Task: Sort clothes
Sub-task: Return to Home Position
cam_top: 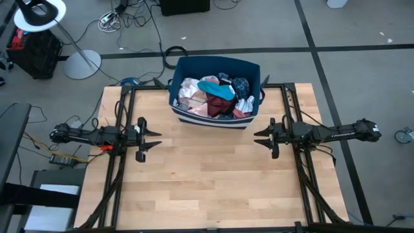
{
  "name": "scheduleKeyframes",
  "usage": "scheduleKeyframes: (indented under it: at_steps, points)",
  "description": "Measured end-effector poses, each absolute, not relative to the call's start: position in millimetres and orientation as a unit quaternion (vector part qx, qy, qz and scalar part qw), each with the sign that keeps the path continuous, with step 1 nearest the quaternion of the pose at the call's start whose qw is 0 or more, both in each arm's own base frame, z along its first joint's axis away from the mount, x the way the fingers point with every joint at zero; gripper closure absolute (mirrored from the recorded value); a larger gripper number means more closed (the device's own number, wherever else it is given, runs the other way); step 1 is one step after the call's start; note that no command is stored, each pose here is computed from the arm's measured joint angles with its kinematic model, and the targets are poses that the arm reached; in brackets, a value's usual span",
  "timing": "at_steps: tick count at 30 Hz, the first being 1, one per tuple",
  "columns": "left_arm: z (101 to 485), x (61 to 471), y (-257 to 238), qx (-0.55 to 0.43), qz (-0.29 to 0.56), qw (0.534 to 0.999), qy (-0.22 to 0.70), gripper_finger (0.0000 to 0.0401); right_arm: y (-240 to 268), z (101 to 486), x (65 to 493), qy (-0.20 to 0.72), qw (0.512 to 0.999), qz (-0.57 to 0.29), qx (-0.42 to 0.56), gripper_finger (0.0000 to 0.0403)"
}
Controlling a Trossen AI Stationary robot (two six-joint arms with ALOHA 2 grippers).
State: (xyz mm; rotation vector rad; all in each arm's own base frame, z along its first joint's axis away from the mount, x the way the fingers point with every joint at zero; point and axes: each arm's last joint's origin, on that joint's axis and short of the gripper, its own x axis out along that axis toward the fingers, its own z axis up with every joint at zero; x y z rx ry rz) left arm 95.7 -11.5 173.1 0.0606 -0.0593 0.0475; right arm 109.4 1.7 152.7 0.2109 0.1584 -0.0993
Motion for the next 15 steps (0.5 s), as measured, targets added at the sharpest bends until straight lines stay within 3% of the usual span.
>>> scheduleKeyframes:
  at_steps: [15]
  points:
    - [173.2,95.7,-11.5,0.03,0.024,0.999,-0.03,0.0251,1.7,156.0,109.8,0.062,0.991,-0.047,0.106,0.0248]
